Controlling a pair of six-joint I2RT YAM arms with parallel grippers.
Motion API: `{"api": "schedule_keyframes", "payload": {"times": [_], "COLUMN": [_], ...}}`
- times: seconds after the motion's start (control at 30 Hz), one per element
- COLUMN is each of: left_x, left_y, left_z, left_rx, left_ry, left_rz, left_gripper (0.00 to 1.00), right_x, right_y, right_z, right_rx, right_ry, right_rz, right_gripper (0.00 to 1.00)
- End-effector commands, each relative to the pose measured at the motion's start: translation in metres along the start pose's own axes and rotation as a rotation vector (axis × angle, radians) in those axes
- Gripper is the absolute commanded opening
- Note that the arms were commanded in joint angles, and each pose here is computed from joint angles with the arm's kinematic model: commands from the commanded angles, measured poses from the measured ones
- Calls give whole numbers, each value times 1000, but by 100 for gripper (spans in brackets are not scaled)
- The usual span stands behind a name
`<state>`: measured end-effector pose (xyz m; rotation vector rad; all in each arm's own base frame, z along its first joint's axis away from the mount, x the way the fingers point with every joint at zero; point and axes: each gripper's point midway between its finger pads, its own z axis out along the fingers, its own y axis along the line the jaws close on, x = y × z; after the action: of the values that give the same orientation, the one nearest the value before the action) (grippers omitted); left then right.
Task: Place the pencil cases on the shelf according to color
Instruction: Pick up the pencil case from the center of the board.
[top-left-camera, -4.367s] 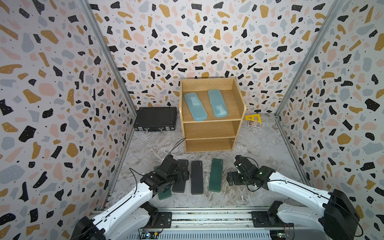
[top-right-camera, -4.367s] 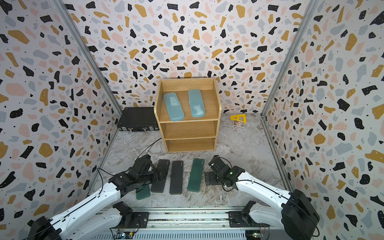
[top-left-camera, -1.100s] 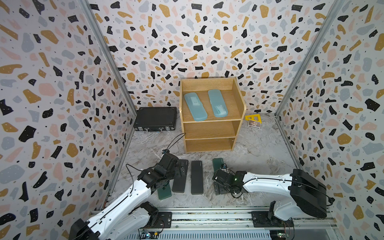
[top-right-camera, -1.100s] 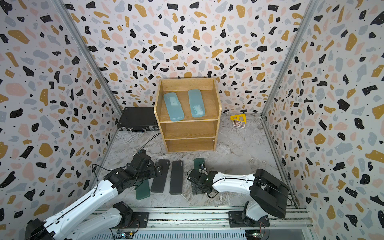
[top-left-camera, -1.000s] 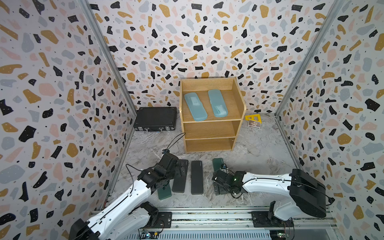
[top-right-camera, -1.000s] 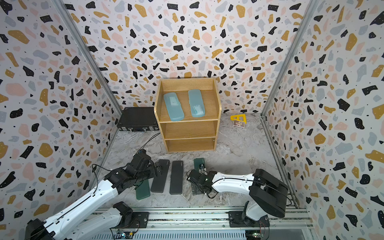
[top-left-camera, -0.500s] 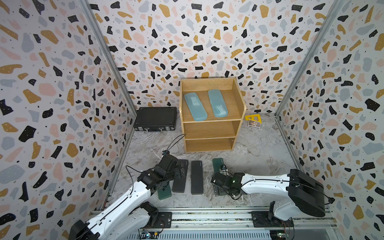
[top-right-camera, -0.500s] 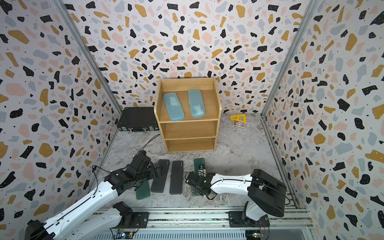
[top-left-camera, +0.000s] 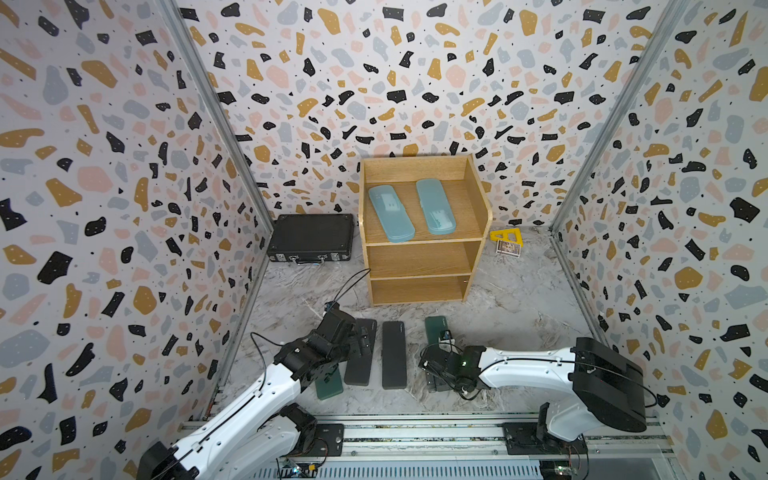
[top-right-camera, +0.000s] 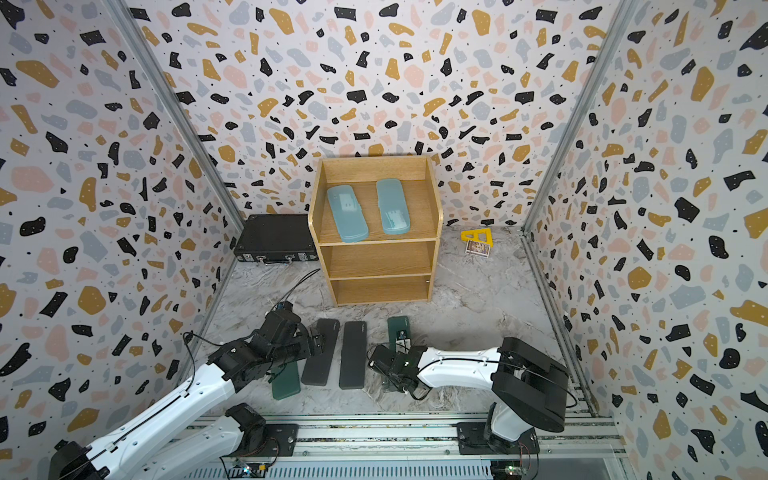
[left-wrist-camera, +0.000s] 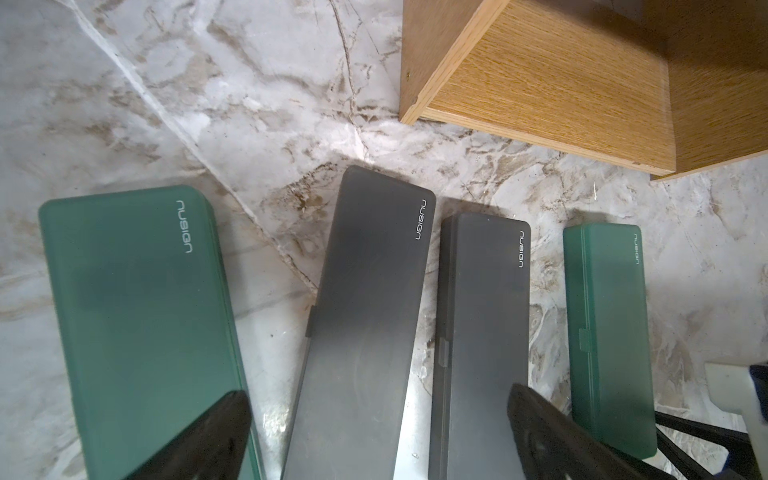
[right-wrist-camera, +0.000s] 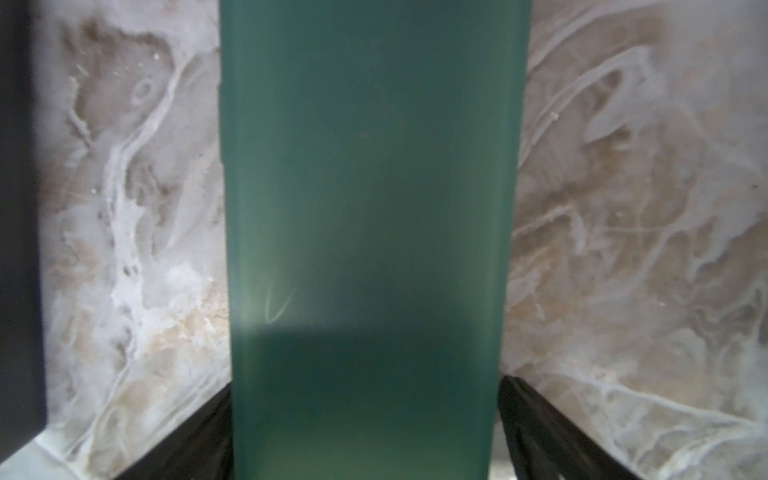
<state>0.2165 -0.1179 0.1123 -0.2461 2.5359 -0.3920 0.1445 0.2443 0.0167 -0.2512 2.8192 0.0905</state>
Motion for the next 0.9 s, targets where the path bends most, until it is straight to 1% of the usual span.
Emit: {"api": "schedule_keyframes", "payload": {"times": [0.0, 0.23, 0.5, 0.8, 0.87], "left_x": [-2, -2, -4, -5, -5], "left_y": [-1, -2, -3, -4, -4], "left_z": [1, 1, -2, -2, -2], "left_rx": [10, 14, 18, 20, 20], "left_ry": [-10, -7, -15, -16, -14], "left_rz": [10, 16, 18, 19, 20], "left_gripper": [100, 100, 100, 100, 100], "right_x": [23, 23, 36, 39, 39], "right_y": [-15, -8, -14, -29, -30], "right_z": [6, 9, 16, 9, 9], "right_rx": [83, 76, 120, 133, 129], "right_ry": [91, 103, 130, 92, 86], "right_rz": [-33, -33, -35, -22, -21], "right_gripper": [100, 100, 99, 92, 88]}}
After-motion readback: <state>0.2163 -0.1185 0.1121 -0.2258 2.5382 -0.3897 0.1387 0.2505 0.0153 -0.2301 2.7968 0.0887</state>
